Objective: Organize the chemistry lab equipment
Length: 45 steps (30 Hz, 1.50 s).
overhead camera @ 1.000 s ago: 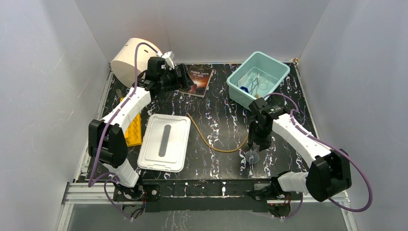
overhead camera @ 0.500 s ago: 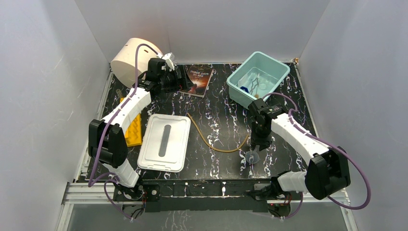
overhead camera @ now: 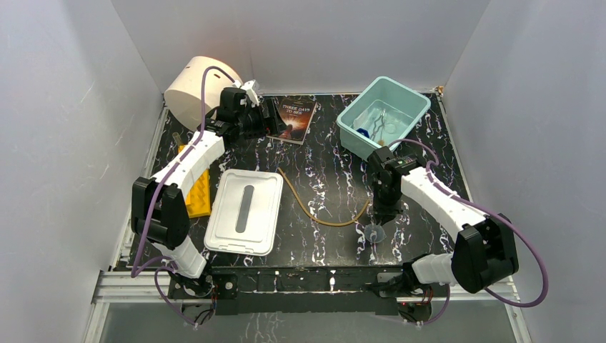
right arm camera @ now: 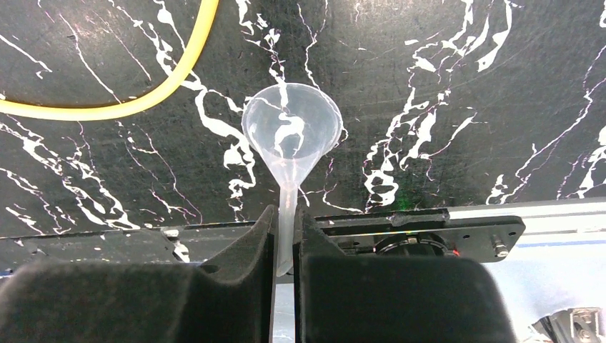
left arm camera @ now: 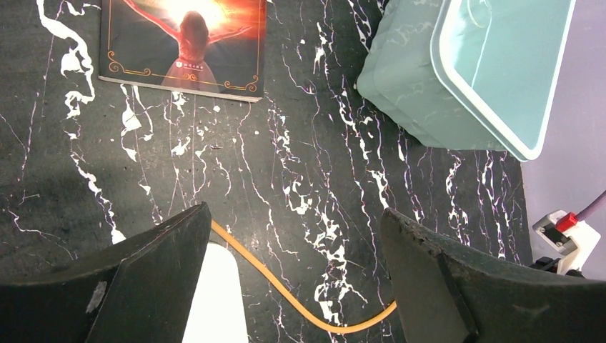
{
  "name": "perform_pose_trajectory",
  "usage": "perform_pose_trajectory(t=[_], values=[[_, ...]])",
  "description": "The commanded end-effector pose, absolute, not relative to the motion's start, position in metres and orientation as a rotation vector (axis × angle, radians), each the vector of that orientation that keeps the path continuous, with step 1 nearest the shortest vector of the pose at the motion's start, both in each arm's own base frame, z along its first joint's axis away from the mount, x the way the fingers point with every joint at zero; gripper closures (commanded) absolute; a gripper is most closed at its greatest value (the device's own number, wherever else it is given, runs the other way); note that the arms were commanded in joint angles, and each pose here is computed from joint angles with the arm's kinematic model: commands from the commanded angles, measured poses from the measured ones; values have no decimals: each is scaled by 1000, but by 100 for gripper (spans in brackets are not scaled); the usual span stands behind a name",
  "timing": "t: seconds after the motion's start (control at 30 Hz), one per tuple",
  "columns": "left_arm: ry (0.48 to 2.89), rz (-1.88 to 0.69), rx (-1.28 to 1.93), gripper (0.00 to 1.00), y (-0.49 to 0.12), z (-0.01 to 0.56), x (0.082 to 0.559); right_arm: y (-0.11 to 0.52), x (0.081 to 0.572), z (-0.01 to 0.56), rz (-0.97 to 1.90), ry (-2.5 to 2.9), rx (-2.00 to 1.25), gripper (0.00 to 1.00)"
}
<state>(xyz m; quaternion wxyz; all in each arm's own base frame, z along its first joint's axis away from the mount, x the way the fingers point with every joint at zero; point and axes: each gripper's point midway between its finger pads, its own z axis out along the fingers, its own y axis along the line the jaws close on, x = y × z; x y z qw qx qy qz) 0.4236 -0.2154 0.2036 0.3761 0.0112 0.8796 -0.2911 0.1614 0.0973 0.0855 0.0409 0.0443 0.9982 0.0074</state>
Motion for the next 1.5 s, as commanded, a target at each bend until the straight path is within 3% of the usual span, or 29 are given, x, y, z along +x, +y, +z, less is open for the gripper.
perform_pose_trajectory(t=[0.0, 0.53, 0.93, 1.23, 1.47], values=[[2193, -747, 51, 13, -213, 226, 418, 94, 178, 91, -24, 2991, 77, 99], [2193, -735, 57, 13, -214, 223, 425, 46, 268, 224, -334, 2423, 193, 100], [2190, -665, 69, 13, -205, 224, 428, 73, 349, 341, -127, 1971, 197, 99], [2185, -650, 77, 12, -203, 226, 426, 82, 415, 285, -116, 2121, 188, 99], [2189, -650, 79, 12, -203, 223, 425, 95, 437, 226, 96, 2351, 229, 100]])
